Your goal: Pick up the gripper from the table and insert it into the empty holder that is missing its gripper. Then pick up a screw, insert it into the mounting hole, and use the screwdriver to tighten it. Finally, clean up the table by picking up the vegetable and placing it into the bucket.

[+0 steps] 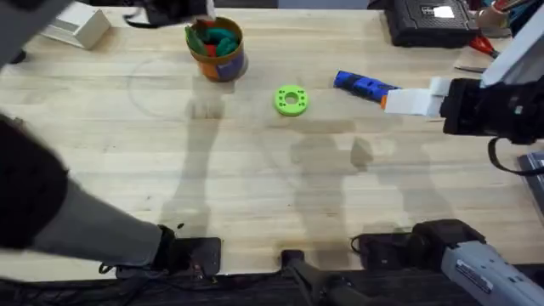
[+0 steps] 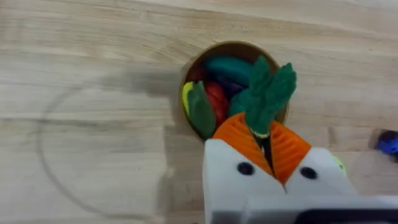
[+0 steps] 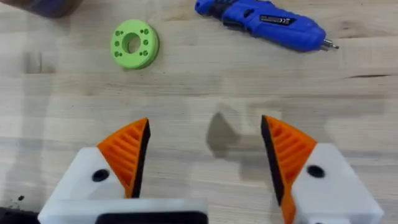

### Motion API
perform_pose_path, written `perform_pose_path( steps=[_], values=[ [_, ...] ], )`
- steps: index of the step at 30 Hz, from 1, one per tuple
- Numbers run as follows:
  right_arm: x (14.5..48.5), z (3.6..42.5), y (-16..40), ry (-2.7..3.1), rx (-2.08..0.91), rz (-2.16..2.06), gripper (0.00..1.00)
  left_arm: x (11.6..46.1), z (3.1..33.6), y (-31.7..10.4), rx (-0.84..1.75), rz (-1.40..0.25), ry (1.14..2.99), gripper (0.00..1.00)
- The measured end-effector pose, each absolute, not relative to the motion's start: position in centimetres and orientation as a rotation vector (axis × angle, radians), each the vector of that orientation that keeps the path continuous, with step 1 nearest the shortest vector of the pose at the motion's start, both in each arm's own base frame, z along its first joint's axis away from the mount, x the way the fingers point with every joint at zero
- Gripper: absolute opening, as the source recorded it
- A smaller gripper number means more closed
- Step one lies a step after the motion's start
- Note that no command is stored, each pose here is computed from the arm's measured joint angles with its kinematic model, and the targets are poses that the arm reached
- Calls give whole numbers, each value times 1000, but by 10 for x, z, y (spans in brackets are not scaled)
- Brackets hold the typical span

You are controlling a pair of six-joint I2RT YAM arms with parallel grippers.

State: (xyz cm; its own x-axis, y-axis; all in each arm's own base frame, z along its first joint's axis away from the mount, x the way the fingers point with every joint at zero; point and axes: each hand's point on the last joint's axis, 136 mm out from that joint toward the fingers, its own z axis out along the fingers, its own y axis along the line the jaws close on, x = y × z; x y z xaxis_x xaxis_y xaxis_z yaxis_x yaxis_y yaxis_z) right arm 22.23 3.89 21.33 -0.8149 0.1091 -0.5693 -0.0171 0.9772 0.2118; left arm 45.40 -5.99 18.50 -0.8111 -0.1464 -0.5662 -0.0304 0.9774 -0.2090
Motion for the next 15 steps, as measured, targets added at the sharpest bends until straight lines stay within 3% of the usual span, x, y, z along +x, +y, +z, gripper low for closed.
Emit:
perform_pose_path(
  steps=[5,7,10,11,14,15],
  values=[
    [222,213,39,2509,64,276,980,461,150,-69,-72,-256,2577,45],
    [222,213,39,2509,64,276,980,461,149,-69,-64,-255,2580,224],
    [222,213,39,2509,64,276,980,460,152,-69,-63,-256,2575,698],
    [222,213,39,2509,65,276,980,454,151,-68,-67,-253,2599,976],
    [222,213,39,2509,64,276,980,439,145,-66,-71,-245,2661,985],
    [222,213,39,2510,64,276,980,426,158,-65,-71,-244,2668,985]
  ],
)
